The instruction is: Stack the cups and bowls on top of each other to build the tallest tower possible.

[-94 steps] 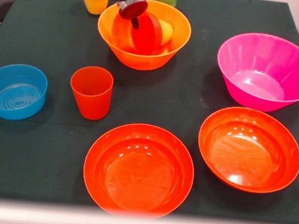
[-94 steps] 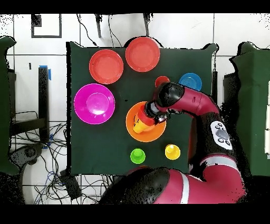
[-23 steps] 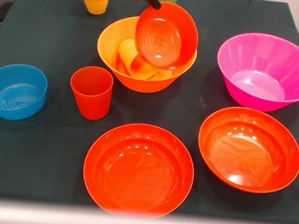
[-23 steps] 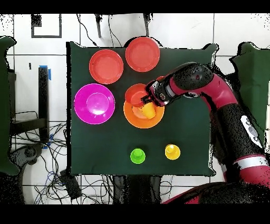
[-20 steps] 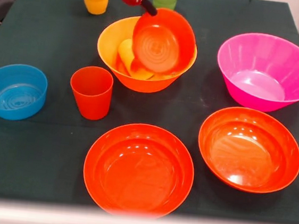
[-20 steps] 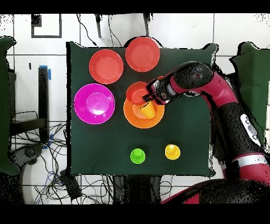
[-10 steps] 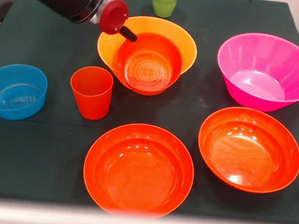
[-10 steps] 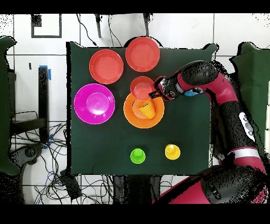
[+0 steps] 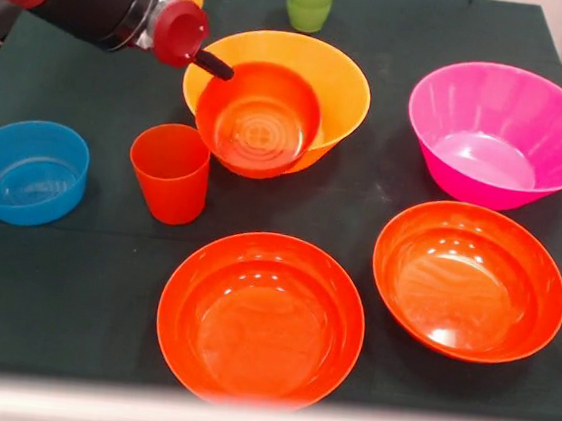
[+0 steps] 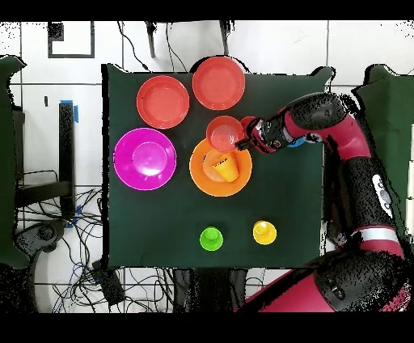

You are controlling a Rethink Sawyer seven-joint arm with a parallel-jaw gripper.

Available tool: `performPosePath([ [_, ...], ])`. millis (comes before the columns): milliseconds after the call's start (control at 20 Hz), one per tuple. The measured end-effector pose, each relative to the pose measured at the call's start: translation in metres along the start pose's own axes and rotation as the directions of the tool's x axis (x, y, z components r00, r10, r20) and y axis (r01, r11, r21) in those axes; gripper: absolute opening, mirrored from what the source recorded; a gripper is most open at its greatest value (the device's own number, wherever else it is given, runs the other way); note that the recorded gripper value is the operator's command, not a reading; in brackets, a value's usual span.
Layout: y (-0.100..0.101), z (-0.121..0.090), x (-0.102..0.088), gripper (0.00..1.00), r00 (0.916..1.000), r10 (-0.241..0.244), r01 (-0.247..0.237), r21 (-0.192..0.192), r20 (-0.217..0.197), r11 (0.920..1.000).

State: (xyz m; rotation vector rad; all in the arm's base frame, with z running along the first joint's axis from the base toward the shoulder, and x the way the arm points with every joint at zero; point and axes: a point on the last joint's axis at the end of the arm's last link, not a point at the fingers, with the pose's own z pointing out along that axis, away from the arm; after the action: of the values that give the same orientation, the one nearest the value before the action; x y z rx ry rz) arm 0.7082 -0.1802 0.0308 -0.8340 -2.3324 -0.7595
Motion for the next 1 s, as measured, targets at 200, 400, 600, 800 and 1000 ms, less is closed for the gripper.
performPosePath([
  [200, -0.003, -0.009, 0.003, 0.00, 0.9995, 0.001, 0.000, 0.029, -0.031, 0.9996],
  [400, -0.009, -0.018, 0.006, 0.00, 0.9983, 0.006, -0.001, 0.077, -0.058, 0.9970],
  [600, -0.014, -0.025, 0.006, 0.00, 0.9988, 0.009, -0.004, 0.109, -0.049, 0.9940],
  [800, -0.016, -0.029, 0.004, 0.00, 0.9994, 0.007, -0.003, 0.124, -0.033, 0.9923],
  [1000, -0.020, -0.029, 0.001, 0.00, 1.0000, -0.004, 0.005, 0.139, -0.004, 0.9903],
])
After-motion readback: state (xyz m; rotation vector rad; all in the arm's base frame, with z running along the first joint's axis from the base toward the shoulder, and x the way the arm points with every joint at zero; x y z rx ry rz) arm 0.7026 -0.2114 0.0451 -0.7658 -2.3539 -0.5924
